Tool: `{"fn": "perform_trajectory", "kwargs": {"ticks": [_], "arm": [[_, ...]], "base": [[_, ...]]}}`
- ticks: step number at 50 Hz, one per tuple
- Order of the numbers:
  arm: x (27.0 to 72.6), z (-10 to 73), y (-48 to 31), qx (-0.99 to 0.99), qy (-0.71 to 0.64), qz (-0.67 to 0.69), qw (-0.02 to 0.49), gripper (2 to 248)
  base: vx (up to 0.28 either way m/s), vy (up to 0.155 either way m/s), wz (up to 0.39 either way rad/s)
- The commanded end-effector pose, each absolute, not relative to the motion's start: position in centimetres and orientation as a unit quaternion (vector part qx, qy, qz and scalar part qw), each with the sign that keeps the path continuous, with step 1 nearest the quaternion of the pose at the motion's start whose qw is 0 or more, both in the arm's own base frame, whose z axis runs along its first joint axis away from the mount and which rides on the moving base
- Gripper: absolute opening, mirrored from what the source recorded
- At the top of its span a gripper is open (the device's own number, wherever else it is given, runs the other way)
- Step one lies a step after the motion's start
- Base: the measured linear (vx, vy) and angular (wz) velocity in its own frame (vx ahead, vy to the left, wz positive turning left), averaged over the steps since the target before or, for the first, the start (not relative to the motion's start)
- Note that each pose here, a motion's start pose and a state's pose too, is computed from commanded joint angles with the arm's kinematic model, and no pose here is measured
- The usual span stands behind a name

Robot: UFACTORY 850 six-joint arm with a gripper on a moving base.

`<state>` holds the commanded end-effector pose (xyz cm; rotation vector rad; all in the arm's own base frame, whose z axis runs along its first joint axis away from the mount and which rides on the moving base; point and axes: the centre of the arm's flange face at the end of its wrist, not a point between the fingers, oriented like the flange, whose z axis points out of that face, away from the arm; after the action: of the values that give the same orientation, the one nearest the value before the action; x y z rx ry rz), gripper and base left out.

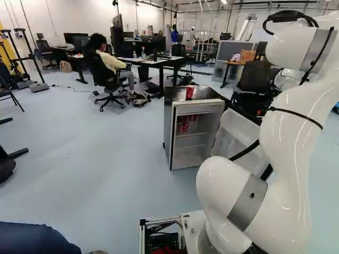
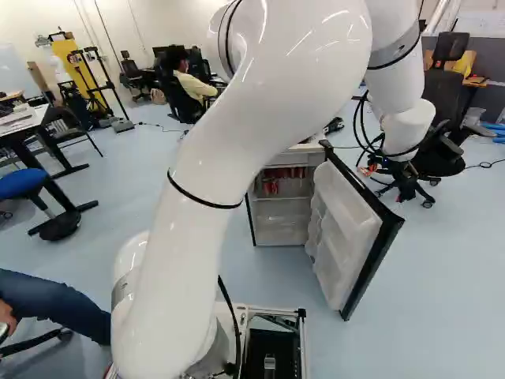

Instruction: Grab a drink from the fridge

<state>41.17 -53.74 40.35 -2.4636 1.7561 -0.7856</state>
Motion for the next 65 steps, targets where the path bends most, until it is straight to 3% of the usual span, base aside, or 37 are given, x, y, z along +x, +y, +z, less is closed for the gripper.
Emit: {"fn": "perform_trajectory", "kwargs": {"ticks": [65], "arm": [[39.1,40.3,-48.8,-0.807,0.557,-0.189,0.057,247]], "base": [[0.0,0.0,0.0]]}}
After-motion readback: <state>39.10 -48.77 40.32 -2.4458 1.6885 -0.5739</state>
